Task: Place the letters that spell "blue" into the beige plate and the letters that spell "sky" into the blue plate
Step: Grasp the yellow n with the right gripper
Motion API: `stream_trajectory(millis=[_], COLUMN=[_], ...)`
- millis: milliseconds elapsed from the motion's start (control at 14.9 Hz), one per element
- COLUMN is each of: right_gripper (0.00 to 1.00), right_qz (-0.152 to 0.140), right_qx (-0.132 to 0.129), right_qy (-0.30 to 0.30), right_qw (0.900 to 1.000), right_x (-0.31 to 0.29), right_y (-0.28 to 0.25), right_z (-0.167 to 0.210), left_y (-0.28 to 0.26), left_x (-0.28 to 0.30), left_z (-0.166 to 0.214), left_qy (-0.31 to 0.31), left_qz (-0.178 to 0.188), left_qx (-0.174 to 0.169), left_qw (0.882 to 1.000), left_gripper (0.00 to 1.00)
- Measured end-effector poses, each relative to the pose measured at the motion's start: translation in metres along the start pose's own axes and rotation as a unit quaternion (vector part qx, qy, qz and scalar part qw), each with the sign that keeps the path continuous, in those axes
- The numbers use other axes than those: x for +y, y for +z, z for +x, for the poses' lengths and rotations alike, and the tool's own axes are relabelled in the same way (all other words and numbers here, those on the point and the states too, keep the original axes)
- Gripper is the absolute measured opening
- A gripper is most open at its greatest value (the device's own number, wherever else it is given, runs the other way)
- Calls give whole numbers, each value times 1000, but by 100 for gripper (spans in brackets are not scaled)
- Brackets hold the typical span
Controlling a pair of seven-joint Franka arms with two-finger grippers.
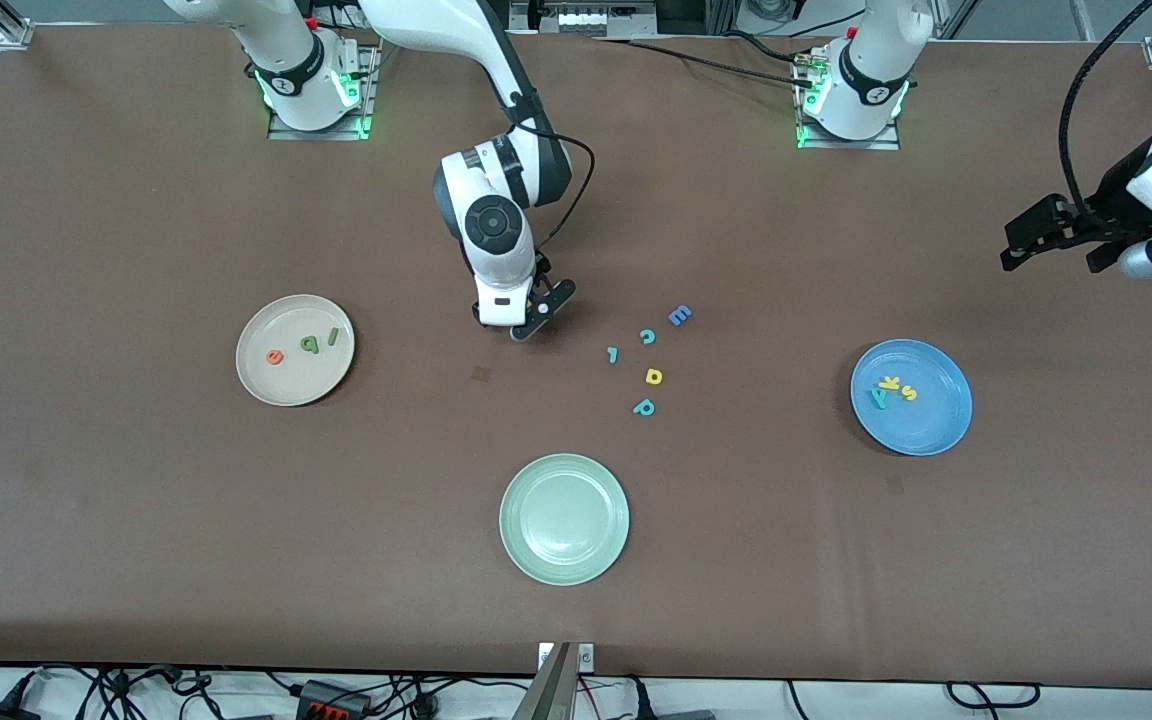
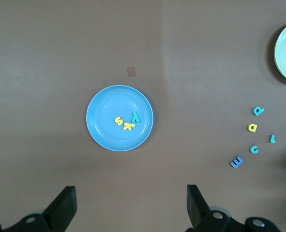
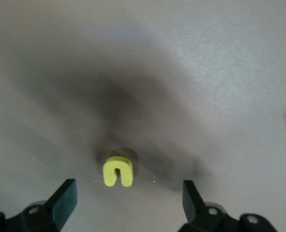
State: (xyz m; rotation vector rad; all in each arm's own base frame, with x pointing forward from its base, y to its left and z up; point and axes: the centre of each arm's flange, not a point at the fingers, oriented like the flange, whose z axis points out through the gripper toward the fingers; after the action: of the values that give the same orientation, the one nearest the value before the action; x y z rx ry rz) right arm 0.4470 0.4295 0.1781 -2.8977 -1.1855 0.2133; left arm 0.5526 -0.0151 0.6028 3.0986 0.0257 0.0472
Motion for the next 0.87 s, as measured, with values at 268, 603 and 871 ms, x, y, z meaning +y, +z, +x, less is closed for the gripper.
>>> stream_trajectory(millis=[268,603,871], right_gripper=[92,65,60], right_qz=[-2,-9,-11], right_qx=[1,7,8], right_qy=[-1,0,1], right_qw=[1000,1000,1000], right_x=[-13,-11,-9], right_y=[1,5,6], right_z=[1,2,2], left_y=[2,1,-6], left_x=[0,0,5], left_z=[-2,-2,-5], left_qy=[0,0,5], left_qz=[0,0,1], left_qx=[-10,-11,-16], left_qw=[1000,1000,1000], left_gripper=[100,100,100])
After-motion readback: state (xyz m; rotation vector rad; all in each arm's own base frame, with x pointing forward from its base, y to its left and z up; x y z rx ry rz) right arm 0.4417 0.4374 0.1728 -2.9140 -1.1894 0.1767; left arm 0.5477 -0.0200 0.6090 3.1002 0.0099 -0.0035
